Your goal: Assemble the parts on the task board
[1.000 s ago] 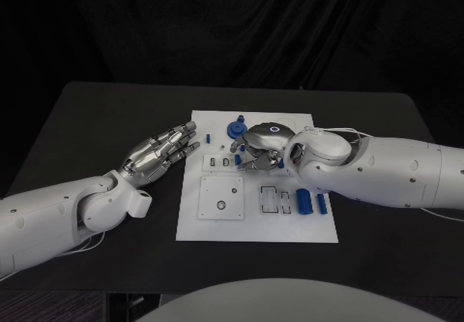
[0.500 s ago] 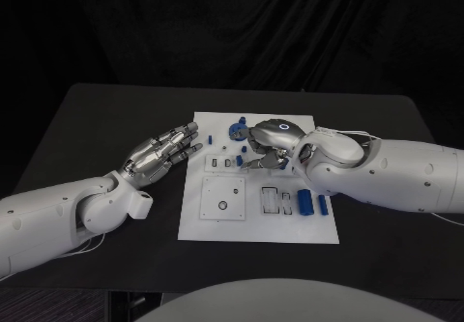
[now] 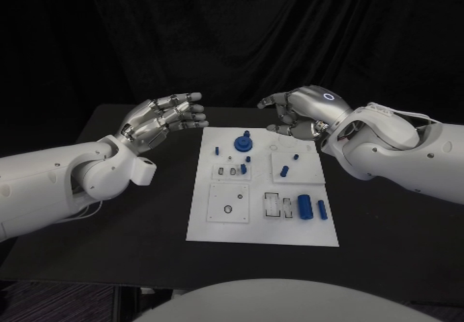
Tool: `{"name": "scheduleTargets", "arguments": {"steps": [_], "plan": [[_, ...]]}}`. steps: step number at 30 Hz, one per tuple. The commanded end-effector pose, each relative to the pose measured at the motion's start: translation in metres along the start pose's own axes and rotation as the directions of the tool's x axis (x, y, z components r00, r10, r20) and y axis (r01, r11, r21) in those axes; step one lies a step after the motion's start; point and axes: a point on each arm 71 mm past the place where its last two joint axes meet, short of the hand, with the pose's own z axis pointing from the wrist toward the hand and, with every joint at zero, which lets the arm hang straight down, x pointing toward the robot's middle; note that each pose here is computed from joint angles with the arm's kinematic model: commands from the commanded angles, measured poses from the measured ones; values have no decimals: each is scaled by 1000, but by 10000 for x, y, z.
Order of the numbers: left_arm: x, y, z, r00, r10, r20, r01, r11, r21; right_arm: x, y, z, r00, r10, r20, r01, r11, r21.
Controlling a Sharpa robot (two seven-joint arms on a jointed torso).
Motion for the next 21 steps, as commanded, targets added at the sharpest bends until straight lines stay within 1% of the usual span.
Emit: {"name": "scheduleTargets", "arguments": {"steps": [1,3,5,6,8,9,11,13,17,18,19,21], "plan": [[-13,34,110,995,96,-20,-98,987,-130,-31,-105,-28,998,58,20,-58,998,32],[-17,47,172,989,137,-53,-145,974,-172,-31,-156,-44,998,62,16,-63,997,49],[-22,76,243,973,210,-96,-226,949,-218,-29,-215,-57,998,63,12,-64,996,68],[-23,103,287,954,272,-126,-296,923,-247,-28,-252,-62,998,63,11,-63,995,79],[-18,147,343,915,368,-166,-401,870,-285,-28,-299,-66,998,60,11,-60,994,91],[-15,160,359,901,396,-177,-433,852,-295,-28,-312,-66,998,58,11,-59,994,94],[1,202,406,852,480,-210,-524,786,-327,-27,-349,-66,998,54,12,-55,993,103],[33,257,454,793,556,-247,-608,701,-373,-26,-385,-70,999,51,14,-52,993,110],[116,365,524,699,639,-321,-704,536,-467,-21,-442,-105,999,46,15,-48,991,121],[131,380,534,687,647,-332,-713,511,-480,-20,-451,-113,999,46,15,-47,991,123],[155,402,548,669,656,-348,-725,473,-500,-17,-464,-126,999,46,14,-47,991,126],[199,432,574,646,669,-368,-738,422,-526,-15,-486,-145,999,45,13,-46,990,131]]}}
